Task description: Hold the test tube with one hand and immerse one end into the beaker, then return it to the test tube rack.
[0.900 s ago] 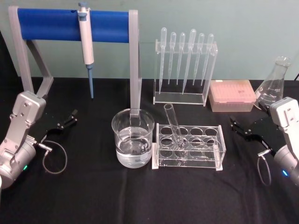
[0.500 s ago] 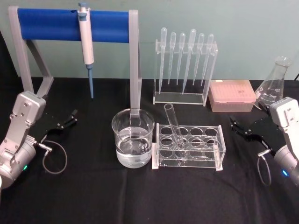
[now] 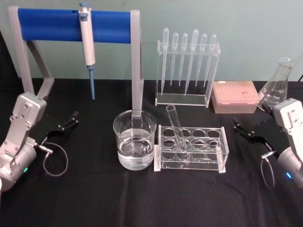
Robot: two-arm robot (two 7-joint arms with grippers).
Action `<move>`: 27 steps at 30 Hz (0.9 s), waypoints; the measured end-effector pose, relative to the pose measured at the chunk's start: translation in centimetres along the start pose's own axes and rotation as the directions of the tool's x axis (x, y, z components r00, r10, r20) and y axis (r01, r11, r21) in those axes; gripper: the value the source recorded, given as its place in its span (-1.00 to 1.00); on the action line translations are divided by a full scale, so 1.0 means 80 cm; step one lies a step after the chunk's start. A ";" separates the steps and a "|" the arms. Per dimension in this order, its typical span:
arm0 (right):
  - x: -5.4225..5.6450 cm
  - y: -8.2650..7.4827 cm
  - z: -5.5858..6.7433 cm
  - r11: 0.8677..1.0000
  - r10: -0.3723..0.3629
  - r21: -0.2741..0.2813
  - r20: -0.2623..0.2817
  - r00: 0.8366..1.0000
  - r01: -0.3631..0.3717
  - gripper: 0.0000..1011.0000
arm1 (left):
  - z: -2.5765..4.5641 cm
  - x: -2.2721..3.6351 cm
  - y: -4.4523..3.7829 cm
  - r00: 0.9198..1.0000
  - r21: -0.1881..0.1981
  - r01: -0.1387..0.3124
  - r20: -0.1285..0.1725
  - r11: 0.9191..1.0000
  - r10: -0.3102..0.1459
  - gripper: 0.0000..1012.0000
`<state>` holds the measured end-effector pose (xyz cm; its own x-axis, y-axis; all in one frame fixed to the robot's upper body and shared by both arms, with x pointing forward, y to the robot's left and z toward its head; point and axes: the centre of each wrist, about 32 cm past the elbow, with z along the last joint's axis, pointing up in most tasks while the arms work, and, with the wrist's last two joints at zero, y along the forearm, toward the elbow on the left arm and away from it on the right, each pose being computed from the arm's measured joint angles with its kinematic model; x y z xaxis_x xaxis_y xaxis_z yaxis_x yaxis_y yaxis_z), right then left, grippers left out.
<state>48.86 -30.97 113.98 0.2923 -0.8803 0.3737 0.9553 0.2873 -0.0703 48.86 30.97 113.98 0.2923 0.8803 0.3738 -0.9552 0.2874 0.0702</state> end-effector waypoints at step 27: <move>0.013 -0.080 0.084 0.938 0.342 0.042 0.031 0.939 -0.343 0.98 | 0.0000 0.0000 0.000 1.000 0.000 0.000 0.000 1.000 0.000 0.98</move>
<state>42.74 -31.18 121.00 0.5996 -0.7170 0.3555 0.7943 0.5875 -0.1548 48.86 30.97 113.98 0.2923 0.8803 0.3738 -0.9553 0.2873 0.0703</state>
